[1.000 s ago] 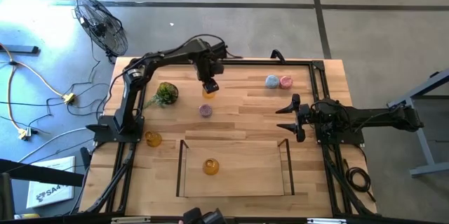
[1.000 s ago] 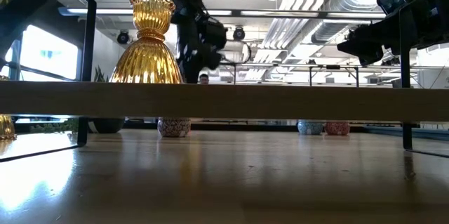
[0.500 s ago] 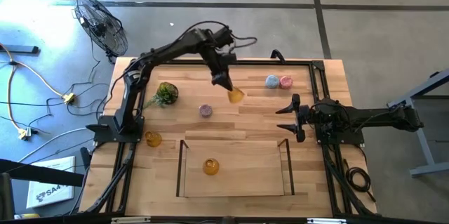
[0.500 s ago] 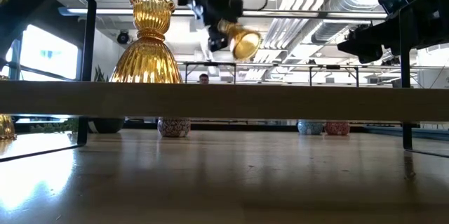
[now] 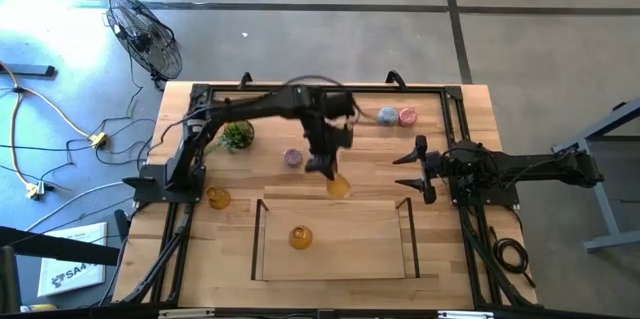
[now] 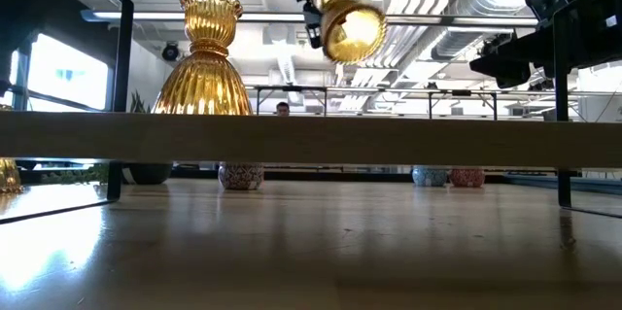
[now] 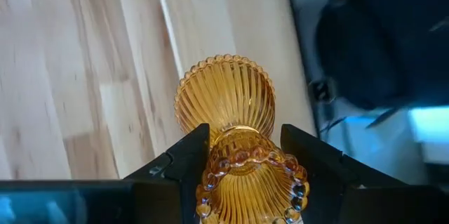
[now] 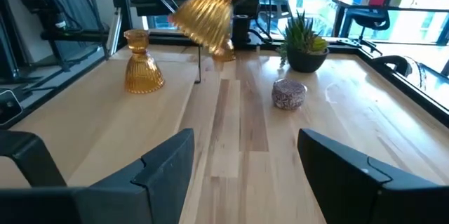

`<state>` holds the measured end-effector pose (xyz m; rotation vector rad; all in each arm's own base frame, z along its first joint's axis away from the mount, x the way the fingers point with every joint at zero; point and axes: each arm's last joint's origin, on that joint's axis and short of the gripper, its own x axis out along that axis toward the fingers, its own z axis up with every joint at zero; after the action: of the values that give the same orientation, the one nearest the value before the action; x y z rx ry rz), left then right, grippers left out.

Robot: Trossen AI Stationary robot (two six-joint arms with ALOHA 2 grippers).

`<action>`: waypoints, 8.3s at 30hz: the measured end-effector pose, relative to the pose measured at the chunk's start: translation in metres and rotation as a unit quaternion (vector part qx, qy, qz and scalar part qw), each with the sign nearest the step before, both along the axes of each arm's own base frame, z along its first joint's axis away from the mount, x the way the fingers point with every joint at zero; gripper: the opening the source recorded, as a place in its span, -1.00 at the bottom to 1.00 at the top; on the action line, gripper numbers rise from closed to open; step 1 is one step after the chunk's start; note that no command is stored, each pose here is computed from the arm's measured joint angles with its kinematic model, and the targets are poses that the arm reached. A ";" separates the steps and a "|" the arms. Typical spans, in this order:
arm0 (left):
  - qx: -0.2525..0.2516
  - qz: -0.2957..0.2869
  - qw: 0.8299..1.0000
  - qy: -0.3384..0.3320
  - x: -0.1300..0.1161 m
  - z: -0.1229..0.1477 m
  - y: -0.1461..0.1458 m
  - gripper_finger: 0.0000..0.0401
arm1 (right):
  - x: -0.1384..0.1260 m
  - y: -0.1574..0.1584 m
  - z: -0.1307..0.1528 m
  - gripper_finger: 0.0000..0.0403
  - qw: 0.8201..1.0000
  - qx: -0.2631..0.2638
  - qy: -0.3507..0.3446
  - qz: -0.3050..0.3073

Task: Pick & Place candle stick holders
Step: Put the top gold glass candle holder on the shelf, then put the pink scented candle on the shelf

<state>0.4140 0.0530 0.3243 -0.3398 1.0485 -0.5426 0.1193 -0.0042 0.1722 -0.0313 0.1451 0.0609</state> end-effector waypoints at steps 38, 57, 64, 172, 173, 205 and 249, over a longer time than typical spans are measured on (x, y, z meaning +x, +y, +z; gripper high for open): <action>0.030 -0.013 0.997 0.066 0.009 -0.079 -0.149 -0.21 | 0.001 0.004 0.007 0.24 0.998 0.025 -0.034 0.038; 0.036 0.010 0.996 0.086 0.005 -0.085 -0.156 -0.20 | -0.001 0.026 0.008 0.24 0.997 0.016 -0.040 0.066; 0.050 0.014 0.992 0.118 -0.002 -0.087 -0.160 -0.20 | -0.001 0.028 0.008 0.24 0.997 0.009 -0.041 0.061; 0.124 -0.005 0.974 0.188 -0.022 -0.047 -0.163 -0.14 | -0.001 0.029 0.010 -0.01 0.996 0.019 -0.051 0.074; 0.122 -0.003 0.975 0.183 -0.021 -0.047 -0.163 -0.14 | -0.001 0.029 0.010 -0.01 0.996 0.018 -0.051 0.074; 0.147 -0.024 0.974 0.170 -0.015 -0.079 -0.187 -0.14 | -0.001 0.029 0.010 -0.01 0.996 0.020 -0.048 0.073; 0.278 0.013 0.956 -0.089 0.000 0.034 -0.180 -0.14 | -0.001 0.028 0.020 -0.01 0.992 0.005 -0.106 0.064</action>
<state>0.4139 -0.1268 0.3587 0.1900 0.9746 -0.2311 0.1180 0.0240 0.1926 -0.0361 -0.0693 0.1853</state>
